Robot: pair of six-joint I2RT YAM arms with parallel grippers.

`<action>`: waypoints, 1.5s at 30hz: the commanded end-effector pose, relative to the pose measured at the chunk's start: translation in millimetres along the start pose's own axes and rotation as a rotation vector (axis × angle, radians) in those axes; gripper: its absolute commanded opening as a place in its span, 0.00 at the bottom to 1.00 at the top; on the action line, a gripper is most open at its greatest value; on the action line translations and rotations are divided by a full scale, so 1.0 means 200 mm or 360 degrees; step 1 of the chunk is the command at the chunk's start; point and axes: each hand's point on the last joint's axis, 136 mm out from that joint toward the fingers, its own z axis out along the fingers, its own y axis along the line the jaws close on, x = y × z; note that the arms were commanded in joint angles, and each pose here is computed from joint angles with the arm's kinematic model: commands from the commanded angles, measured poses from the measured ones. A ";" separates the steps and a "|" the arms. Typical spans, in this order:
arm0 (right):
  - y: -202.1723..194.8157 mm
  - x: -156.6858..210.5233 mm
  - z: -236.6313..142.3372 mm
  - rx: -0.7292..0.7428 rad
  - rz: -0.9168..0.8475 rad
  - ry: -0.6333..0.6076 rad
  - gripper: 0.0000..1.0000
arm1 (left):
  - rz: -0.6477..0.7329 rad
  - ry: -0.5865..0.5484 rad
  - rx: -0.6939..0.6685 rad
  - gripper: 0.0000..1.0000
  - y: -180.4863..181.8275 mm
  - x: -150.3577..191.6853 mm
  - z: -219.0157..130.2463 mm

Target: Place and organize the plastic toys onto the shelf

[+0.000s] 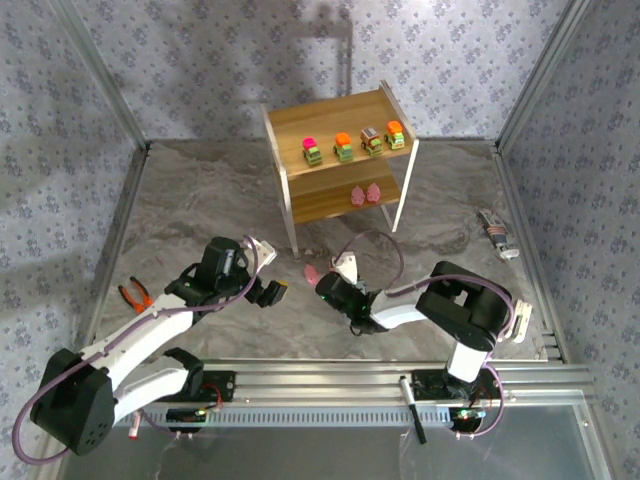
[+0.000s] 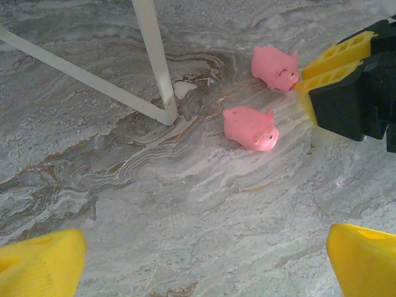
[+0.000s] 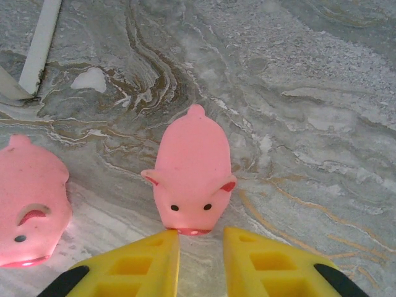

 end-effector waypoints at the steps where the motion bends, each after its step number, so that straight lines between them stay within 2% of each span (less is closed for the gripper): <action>1: 0.00 -0.03 0.02 -0.0001 -0.0017 -0.0017 0.24 | 0.0008 -0.0091 0.0028 1.00 -0.01 -0.11 -0.02; 7: -0.02 -0.02 0.00 -0.0016 -0.0029 -0.0010 0.22 | 0.0009 -0.0092 0.0026 1.00 -0.01 -0.12 -0.01; 9: -0.03 -0.02 0.00 -0.0021 -0.0037 -0.0002 0.27 | 0.0011 -0.0094 0.0028 1.00 -0.01 -0.12 -0.01; 13: -0.01 -0.02 -0.01 -0.0057 -0.0063 0.0010 0.46 | 0.0009 -0.0097 0.0028 1.00 -0.01 -0.12 -0.01; 16: -0.02 -0.01 -0.01 -0.0055 -0.0074 0.0014 0.49 | 0.0012 -0.0098 0.0029 1.00 -0.01 -0.12 -0.01; 34: 0.00 -0.13 0.08 -0.0079 -0.0076 -0.0020 0.49 | 0.0008 -0.0103 0.0025 1.00 -0.01 -0.13 0.00; 40: -0.02 -0.14 0.10 -0.0078 -0.0070 -0.0013 0.39 | 0.0009 -0.0103 0.0024 1.00 0.00 -0.13 0.00; 45: -0.02 -0.12 0.10 -0.0076 -0.0083 0.0006 0.42 | 0.0010 -0.0103 0.0020 1.00 0.00 -0.13 0.00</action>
